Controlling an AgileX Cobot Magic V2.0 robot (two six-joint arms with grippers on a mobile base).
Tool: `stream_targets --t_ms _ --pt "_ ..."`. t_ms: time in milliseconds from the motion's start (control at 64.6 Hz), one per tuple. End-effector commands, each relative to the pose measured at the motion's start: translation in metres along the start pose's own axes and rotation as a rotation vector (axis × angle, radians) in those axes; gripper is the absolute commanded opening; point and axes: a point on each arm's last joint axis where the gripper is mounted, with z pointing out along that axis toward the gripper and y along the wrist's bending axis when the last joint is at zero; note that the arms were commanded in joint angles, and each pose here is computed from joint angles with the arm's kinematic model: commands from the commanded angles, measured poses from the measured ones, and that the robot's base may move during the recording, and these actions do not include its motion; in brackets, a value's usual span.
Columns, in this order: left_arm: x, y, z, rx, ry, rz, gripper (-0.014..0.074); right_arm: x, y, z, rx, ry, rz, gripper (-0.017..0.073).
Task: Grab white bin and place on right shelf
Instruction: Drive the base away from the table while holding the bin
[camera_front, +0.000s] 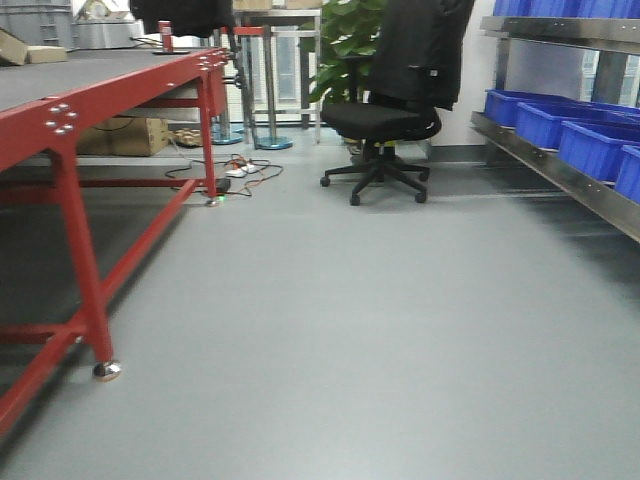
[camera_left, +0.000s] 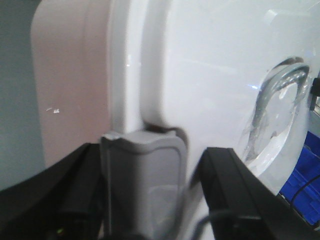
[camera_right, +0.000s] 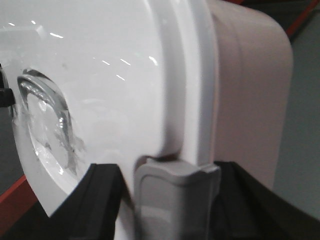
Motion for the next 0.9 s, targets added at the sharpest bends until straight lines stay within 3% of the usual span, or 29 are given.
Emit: stream_targets --t_ms 0,883 --pt "-0.0146 -0.0311 -0.0083 0.194 -0.103 -0.018 0.0262 -0.0096 0.0365 -0.0098 -0.212 -0.06 0.0 0.041" --pt "-0.0146 -0.0311 -0.0083 0.194 -0.103 -0.018 0.0262 -0.0096 0.0365 -0.0098 -0.212 -0.06 0.0 0.041"
